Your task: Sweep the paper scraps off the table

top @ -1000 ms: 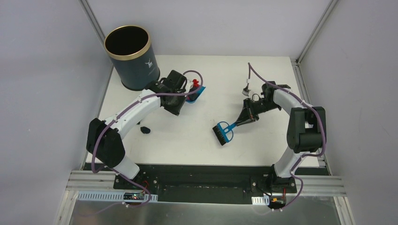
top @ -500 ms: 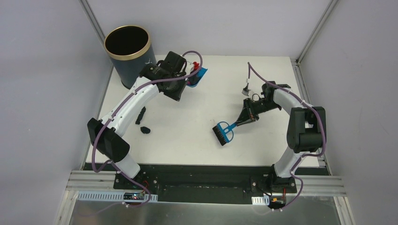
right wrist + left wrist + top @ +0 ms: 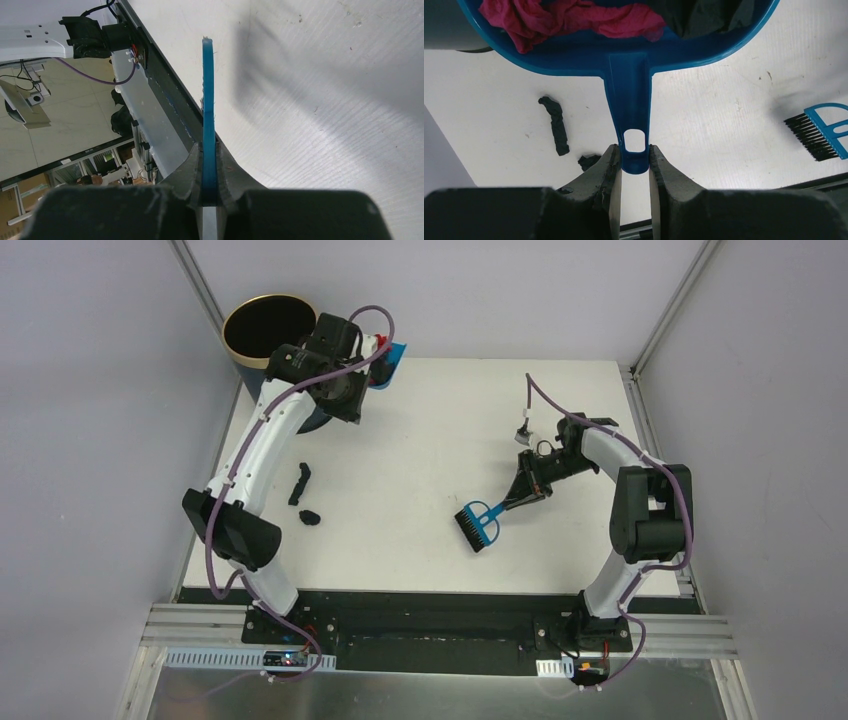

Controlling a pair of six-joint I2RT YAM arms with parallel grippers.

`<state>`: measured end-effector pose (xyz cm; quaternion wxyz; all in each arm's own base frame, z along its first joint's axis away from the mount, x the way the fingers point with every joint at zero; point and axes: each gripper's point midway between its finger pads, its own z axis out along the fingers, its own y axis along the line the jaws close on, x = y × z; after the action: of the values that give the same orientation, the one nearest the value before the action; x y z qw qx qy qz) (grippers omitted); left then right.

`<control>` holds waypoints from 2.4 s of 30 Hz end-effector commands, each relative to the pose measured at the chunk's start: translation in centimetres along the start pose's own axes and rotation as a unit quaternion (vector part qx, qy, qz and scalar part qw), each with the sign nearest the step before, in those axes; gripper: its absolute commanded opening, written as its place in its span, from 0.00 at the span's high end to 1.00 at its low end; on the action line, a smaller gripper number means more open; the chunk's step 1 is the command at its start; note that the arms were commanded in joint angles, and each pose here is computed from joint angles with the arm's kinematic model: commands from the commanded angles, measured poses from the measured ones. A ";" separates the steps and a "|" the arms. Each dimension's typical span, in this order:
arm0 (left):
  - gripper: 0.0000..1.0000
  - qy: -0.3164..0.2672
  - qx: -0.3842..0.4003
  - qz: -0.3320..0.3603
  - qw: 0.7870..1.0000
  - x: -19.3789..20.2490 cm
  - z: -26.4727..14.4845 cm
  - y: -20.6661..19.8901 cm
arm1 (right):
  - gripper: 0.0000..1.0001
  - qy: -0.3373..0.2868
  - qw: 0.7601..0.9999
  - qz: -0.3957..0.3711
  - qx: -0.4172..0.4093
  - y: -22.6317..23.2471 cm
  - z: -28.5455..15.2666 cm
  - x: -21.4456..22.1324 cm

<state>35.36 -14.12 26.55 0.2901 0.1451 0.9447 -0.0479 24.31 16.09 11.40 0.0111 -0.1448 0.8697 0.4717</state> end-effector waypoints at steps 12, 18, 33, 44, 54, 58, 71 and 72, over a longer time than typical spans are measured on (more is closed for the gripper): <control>1.00 -0.025 0.049 -0.113 0.992 -4.2 0.3 4.2 | 1.00 -0.004 0.999 -0.036 0.008 0.3 -0.8 -0.7; 1.00 -0.051 0.068 -0.151 0.985 -6.7 0.3 6.2 | 1.00 0.003 0.999 -0.036 0.010 0.1 -0.8 -0.5; 1.00 -0.144 0.290 -0.293 0.900 -13.5 0.2 9.9 | 1.00 0.009 0.999 -0.042 0.029 -0.2 -1.1 -0.1; 1.00 -0.261 0.484 -0.361 0.753 -16.6 -2.9 11.4 | 1.00 0.010 0.999 -0.039 0.028 -0.2 -1.1 0.0; 1.00 -0.281 0.578 -0.433 0.632 -17.0 -3.2 13.1 | 1.00 0.008 0.999 -0.041 0.026 0.2 -1.2 0.1; 1.00 -0.279 0.559 -0.417 0.660 -16.7 -3.3 12.5 | 1.00 0.007 0.999 -0.042 0.024 0.3 -1.3 0.2; 1.00 -0.221 0.344 -0.296 0.863 -9.9 -3.1 7.4 | 1.00 -0.009 0.999 -0.034 -0.008 2.3 -1.6 0.0; 1.00 -0.214 0.323 -0.294 0.874 -9.3 -3.2 7.2 | 1.00 -0.009 0.999 -0.034 -0.009 2.3 -1.6 0.0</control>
<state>46.75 -8.04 35.83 0.3722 -0.1229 0.7175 -0.5757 23.36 15.54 11.87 -0.0027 -0.1580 0.8734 0.4607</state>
